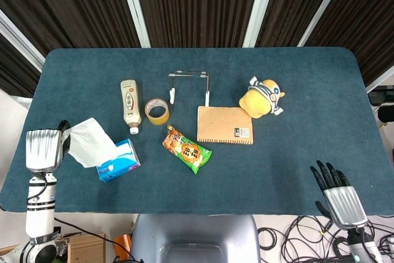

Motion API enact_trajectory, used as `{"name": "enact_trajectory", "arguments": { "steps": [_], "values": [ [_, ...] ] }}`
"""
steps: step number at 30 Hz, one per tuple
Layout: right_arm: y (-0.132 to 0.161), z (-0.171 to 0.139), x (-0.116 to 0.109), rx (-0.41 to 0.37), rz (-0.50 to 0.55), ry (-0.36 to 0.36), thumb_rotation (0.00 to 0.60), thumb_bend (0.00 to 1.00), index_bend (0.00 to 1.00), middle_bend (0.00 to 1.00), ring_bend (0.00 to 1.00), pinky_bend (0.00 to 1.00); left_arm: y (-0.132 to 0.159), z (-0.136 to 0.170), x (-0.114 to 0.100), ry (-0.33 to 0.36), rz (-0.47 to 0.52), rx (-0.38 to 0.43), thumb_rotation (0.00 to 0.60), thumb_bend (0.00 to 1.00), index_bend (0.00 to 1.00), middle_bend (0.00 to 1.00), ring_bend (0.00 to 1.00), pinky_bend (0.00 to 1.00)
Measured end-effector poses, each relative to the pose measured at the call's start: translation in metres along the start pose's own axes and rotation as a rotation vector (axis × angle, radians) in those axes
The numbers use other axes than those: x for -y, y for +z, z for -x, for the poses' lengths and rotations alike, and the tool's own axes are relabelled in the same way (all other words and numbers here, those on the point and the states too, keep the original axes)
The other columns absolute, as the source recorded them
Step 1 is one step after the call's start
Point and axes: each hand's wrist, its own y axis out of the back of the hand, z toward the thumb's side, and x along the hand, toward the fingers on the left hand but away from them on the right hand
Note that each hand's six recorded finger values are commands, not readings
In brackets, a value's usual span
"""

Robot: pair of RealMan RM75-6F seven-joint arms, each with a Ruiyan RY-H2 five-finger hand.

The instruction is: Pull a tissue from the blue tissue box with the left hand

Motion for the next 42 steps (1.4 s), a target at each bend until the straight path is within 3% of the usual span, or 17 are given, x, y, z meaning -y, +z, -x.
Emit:
{"name": "enact_trajectory", "arguments": {
  "steps": [8,22,42],
  "values": [
    [0.001,0.001,0.001,0.002,0.002,0.013,0.6,0.21,0.0,0.0,0.0,0.19,-0.029,-0.002,0.034,-0.074,-0.033,-0.022,0.6,0.58,0.66,1.0,1.0,1.0],
    [0.001,0.002,0.003,0.008,-0.003,0.027,0.6,0.21,0.0,0.0,0.0,0.19,-0.052,-0.003,0.061,-0.05,-0.121,0.019,0.6,0.58,0.66,1.0,1.0,1.0],
    [0.002,0.004,0.009,0.02,-0.024,0.053,0.6,0.21,0.0,0.0,0.0,0.19,-0.06,0.026,0.09,-0.095,-0.041,0.06,0.6,0.56,0.64,1.0,1.0,1.0]
  ]
}}
